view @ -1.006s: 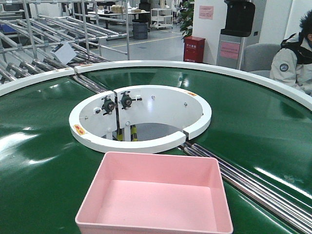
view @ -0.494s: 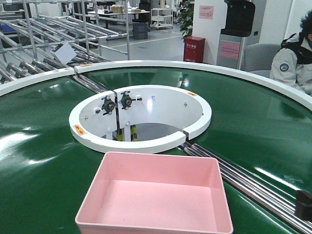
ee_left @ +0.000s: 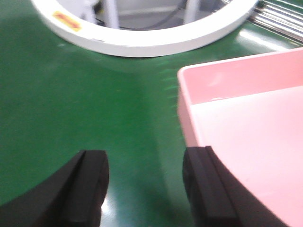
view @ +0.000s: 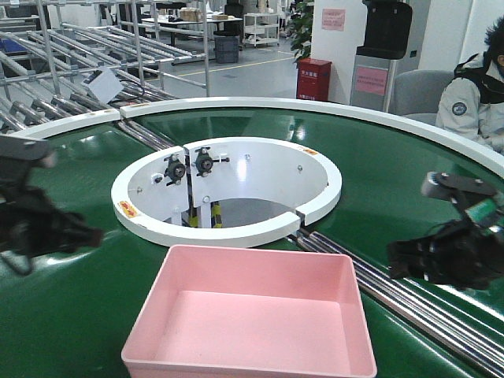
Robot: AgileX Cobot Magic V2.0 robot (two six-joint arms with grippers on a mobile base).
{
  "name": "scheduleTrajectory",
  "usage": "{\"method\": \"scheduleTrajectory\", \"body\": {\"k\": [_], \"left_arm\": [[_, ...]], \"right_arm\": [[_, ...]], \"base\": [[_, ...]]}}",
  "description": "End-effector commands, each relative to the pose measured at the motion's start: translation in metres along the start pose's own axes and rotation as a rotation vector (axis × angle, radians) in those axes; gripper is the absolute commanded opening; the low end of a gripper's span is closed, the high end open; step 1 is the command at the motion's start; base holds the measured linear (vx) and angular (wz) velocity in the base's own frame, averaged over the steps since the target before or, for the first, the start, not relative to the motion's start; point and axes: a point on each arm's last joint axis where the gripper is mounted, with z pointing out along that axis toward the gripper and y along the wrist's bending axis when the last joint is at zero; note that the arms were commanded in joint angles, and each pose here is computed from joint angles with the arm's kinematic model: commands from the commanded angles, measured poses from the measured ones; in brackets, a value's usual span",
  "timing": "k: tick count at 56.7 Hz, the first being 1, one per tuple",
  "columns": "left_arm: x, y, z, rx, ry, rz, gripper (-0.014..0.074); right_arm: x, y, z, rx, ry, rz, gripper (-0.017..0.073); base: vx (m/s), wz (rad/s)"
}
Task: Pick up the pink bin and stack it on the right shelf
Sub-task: 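Lower both grippers onto opposite side walls of the pink bin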
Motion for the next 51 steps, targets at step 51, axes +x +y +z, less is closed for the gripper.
{"method": "scheduleTrajectory", "body": {"k": [51], "left_arm": [[0.003,-0.019,0.162,0.252,0.304,-0.178,0.0484]], "right_arm": [[-0.02,0.034,0.105,0.033,0.124,0.008,0.0368]], "base": [[0.0,0.0]]}}
